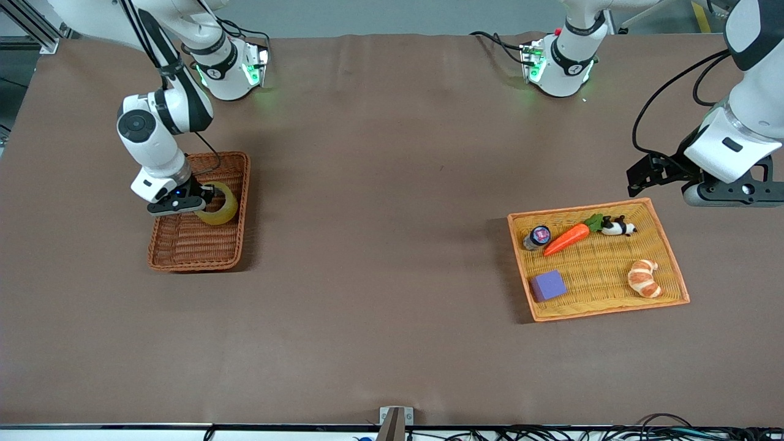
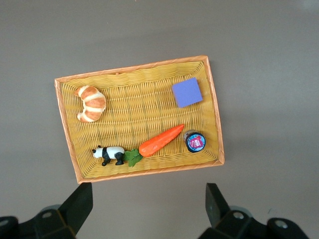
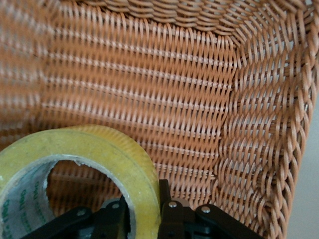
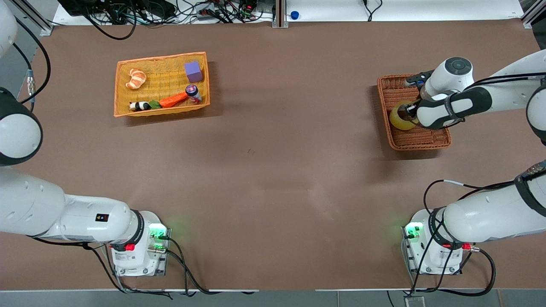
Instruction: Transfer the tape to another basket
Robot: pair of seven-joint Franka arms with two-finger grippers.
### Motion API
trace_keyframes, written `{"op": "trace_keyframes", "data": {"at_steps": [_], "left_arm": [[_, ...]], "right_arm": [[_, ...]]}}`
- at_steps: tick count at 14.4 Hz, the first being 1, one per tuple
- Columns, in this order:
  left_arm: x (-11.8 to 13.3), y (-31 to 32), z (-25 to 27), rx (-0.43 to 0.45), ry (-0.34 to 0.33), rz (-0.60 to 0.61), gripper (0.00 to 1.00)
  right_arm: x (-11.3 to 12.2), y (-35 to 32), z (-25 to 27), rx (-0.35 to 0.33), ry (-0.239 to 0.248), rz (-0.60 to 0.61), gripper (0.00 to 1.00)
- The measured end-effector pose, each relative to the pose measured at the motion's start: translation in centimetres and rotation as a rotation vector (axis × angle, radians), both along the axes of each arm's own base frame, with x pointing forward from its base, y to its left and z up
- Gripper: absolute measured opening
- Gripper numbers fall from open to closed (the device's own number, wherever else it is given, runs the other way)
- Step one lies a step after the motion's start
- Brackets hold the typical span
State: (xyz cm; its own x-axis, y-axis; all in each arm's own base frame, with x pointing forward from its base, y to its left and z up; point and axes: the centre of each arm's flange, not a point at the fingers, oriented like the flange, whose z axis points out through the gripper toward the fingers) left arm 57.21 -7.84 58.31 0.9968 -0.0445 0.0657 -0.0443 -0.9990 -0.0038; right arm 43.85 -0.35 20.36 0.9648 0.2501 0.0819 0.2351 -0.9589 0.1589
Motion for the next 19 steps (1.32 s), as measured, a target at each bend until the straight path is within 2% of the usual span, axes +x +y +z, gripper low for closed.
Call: {"op": "trace_keyframes", "data": {"at_steps": [4,7,8,10,11,15,19], "left_arm": [[0.0,-0.1,0.0,0.000,0.000,-0.001,1.00],[0.0,-0.1,0.0,0.000,0.000,-0.002,1.00],[0.0,-0.1,0.0,0.000,0.000,-0.002,1.00],[0.0,-0.2,0.0,0.000,0.000,-0.004,1.00],[0.0,-0.2,0.0,0.000,0.000,-0.004,1.00],[0.0,-0.3,0.0,0.000,0.000,-0.005,1.00],[0.0,-0.3,0.0,0.000,0.001,-0.006,1.00]], "right_arm": [[0.5,-0.9,0.1,-0.012,-0.016,0.012,0.66],[2.4,-0.8,2.4,-0.011,-0.082,0.018,0.94],[3.1,-0.8,3.7,-0.009,-0.113,0.019,1.00],[4.3,-0.8,6.8,-0.008,-0.176,0.016,1.00],[4.9,-0.9,8.6,-0.017,-0.188,0.010,1.00],[8.0,0.1,15.5,-0.075,-0.160,-0.017,1.00],[11.2,3.7,23.2,-0.021,-0.078,-0.109,1.00]]}}
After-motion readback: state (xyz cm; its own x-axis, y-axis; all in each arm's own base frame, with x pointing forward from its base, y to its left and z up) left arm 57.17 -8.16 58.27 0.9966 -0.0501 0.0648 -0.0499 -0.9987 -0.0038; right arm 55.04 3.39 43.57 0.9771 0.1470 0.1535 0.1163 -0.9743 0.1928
